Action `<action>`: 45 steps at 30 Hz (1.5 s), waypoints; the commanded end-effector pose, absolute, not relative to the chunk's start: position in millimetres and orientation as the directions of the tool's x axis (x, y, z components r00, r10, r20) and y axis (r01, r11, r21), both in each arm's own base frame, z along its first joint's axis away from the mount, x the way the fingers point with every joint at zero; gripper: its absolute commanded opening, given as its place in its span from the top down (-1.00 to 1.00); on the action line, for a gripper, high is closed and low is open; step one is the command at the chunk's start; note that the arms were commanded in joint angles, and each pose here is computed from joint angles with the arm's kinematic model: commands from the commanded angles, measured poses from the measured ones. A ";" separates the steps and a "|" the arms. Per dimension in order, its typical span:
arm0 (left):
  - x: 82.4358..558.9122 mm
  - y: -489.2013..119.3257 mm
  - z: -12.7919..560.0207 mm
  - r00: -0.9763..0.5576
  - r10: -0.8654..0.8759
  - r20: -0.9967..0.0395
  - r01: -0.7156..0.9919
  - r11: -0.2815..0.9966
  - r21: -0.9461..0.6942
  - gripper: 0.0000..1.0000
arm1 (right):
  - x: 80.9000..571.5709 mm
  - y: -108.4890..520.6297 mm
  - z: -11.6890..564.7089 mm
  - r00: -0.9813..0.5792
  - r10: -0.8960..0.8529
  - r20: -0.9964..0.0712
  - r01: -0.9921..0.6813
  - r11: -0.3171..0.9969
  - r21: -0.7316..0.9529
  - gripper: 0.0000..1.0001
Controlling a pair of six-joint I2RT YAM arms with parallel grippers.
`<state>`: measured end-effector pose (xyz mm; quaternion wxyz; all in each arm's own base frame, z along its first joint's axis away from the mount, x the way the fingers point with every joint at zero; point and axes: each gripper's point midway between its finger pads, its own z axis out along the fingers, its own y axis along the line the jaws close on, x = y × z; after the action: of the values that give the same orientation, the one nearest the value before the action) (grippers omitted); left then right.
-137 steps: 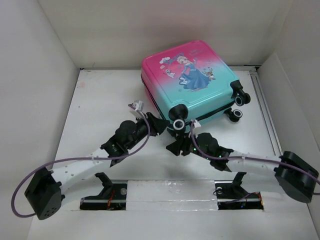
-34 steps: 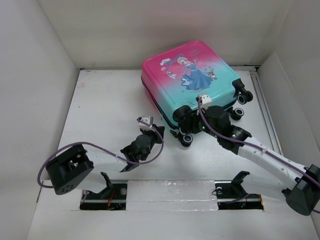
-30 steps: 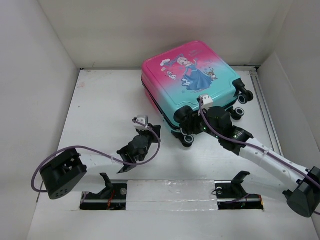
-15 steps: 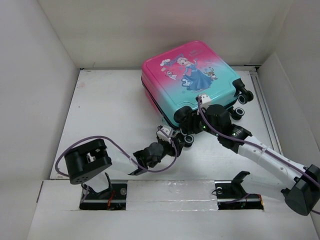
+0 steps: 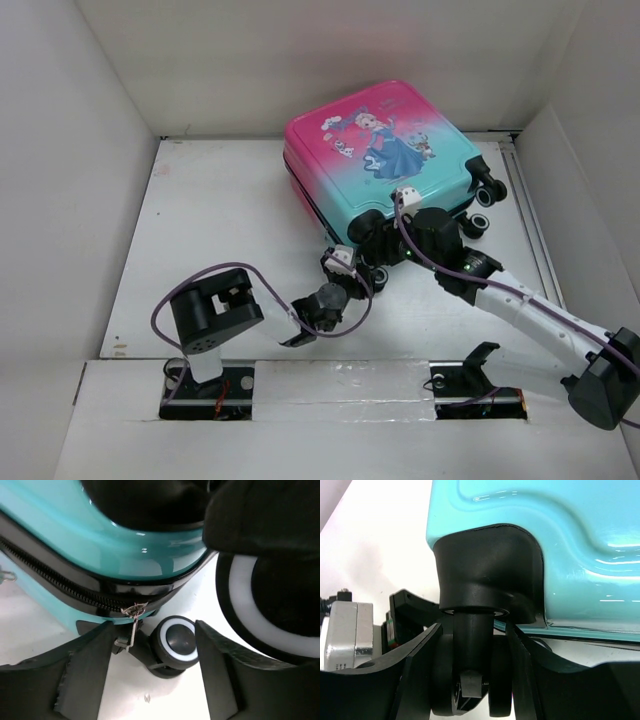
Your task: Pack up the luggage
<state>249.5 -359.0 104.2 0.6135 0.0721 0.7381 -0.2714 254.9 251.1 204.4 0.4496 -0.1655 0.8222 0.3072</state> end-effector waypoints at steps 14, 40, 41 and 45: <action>296.0 -286.8 184.2 0.098 -0.506 -0.857 0.179 0.856 -0.485 1.00 | 218.4 263.3 207.3 -0.564 0.001 -0.826 -0.633 0.642 0.433 1.00; 352.9 -127.2 163.1 0.048 -0.467 -0.883 -0.148 0.871 -0.468 1.00 | 207.9 266.8 182.7 -0.603 -0.046 -0.796 -0.619 0.656 0.431 1.00; 354.1 -125.6 163.0 0.048 -0.467 -0.883 -0.148 0.871 -0.469 1.00 | 206.4 269.6 186.9 -0.597 -0.046 -0.801 -0.628 0.648 0.431 1.00; 353.5 -123.5 156.3 0.027 -0.456 -0.890 -0.150 0.878 -0.455 1.00 | 206.4 269.7 186.9 -0.597 -0.046 -0.801 -0.628 0.648 0.431 1.00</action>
<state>302.6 -246.8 133.0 0.5922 -0.0276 0.7473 -0.3003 252.2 263.6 211.9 0.4831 -0.1453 0.7920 0.3439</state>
